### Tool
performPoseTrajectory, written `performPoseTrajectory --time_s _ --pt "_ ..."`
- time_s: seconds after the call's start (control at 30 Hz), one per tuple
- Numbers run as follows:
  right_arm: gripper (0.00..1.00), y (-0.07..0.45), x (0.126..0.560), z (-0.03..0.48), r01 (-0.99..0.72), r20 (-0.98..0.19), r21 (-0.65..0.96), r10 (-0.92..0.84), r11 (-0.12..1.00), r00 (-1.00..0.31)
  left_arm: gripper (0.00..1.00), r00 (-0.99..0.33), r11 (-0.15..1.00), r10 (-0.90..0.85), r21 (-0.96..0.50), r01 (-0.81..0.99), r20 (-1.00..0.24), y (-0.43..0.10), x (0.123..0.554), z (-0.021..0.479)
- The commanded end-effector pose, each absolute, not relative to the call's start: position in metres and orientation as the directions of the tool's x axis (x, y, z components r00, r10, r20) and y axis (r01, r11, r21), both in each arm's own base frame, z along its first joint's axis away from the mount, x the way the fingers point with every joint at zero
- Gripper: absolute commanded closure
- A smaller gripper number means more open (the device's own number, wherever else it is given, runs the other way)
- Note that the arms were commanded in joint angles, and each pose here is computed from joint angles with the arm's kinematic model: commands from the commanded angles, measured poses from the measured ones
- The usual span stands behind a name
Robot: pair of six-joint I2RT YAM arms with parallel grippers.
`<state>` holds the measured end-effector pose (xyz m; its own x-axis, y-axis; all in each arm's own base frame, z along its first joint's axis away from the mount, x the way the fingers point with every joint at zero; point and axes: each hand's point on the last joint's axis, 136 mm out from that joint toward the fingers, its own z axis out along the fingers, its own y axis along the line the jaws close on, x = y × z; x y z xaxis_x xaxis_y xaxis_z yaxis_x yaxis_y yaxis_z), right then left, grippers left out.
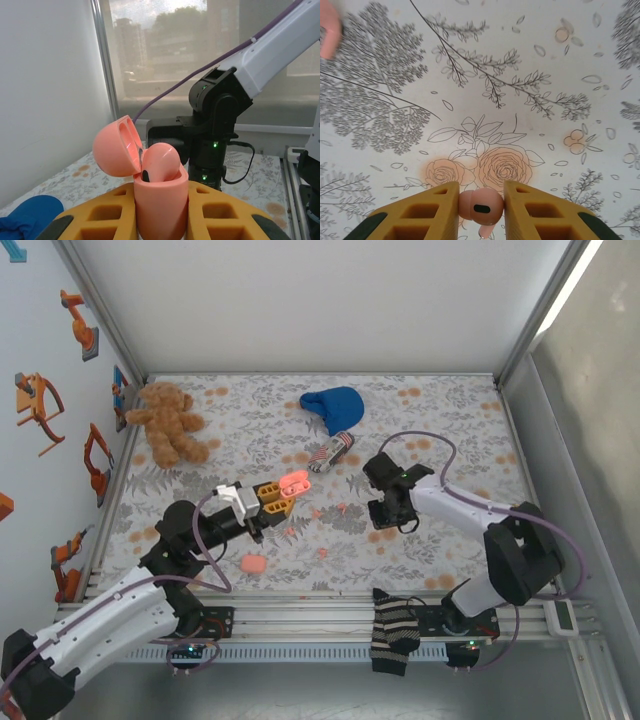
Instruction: Insert the wireless bluetooth earbuds into the charging case
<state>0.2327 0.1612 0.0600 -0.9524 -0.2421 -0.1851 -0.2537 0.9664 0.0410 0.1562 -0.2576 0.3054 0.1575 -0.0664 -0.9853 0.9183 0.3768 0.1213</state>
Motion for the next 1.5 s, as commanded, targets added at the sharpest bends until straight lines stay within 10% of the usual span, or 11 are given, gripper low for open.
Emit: performPoseTrajectory --time_s 0.0,0.73,1.47 --pt "0.73 0.156 0.245 0.100 -0.267 -0.291 0.013 -0.252 0.964 -0.923 1.00 0.173 0.363 -0.144 0.110 0.925 -0.974 -0.261 0.154 0.325" --pt "0.73 0.204 0.264 0.372 -0.568 -0.914 0.210 -0.046 0.796 -0.402 1.00 0.111 0.266 -0.248 0.042 0.963 -0.962 -0.310 0.181 0.347" --pt "0.73 0.255 0.238 0.408 -0.749 -0.959 0.241 0.035 0.617 -0.280 1.00 0.052 0.213 -0.328 -0.021 0.977 -0.943 -0.345 0.202 0.364"
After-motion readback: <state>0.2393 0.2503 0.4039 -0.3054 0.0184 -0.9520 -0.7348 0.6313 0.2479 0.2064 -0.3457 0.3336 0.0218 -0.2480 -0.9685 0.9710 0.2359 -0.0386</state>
